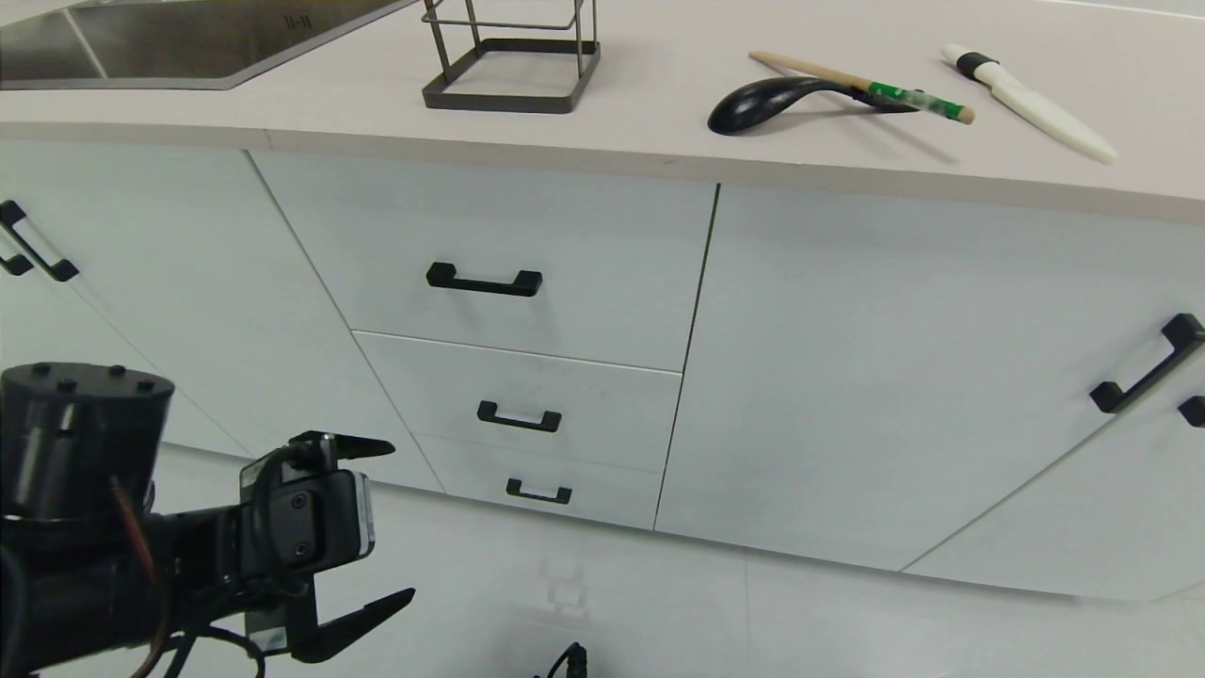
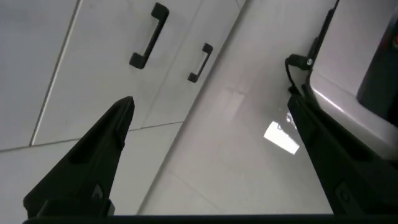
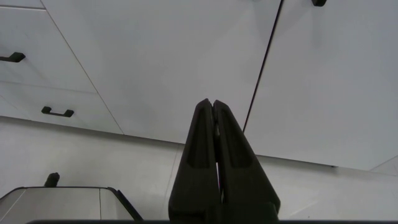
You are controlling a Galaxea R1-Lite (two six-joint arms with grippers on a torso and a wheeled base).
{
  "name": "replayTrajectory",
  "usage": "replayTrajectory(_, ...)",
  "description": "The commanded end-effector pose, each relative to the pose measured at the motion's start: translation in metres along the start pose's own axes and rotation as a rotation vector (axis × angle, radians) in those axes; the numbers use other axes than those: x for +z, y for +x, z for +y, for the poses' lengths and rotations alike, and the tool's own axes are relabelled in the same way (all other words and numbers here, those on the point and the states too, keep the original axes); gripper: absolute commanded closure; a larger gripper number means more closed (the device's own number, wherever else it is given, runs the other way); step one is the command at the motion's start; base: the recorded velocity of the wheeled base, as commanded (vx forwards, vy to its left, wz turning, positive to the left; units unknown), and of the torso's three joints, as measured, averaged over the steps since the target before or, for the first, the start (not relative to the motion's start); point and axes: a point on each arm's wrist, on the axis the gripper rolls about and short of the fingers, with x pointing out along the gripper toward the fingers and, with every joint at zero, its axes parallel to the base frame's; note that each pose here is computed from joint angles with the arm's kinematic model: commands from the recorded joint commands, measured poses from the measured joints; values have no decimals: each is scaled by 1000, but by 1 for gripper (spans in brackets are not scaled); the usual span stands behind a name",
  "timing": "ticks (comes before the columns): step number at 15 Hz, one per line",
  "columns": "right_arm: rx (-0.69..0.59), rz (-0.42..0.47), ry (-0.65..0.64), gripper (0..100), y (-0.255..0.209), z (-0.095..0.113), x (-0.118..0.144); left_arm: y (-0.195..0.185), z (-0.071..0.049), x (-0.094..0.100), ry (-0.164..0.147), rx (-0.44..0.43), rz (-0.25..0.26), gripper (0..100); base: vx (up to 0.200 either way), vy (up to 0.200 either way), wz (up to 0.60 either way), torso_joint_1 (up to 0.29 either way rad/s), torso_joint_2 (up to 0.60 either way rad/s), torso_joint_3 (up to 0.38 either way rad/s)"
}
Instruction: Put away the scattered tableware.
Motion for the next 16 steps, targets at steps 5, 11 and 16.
replayTrajectory(5, 0, 2, 0, 100, 0, 0, 0, 49, 0, 25, 122, -162, -49, 0, 0, 0, 0, 0, 0, 0)
replayTrajectory(11, 0, 1, 0, 100, 0, 0, 0, 67, -11, 13, 110, -212, -1, 0, 0, 0, 0, 0, 0, 0)
replayTrajectory(16, 0, 1, 0, 100, 0, 0, 0, 71, -12, 8, 104, -205, 19, 0, 0, 0, 0, 0, 0, 0)
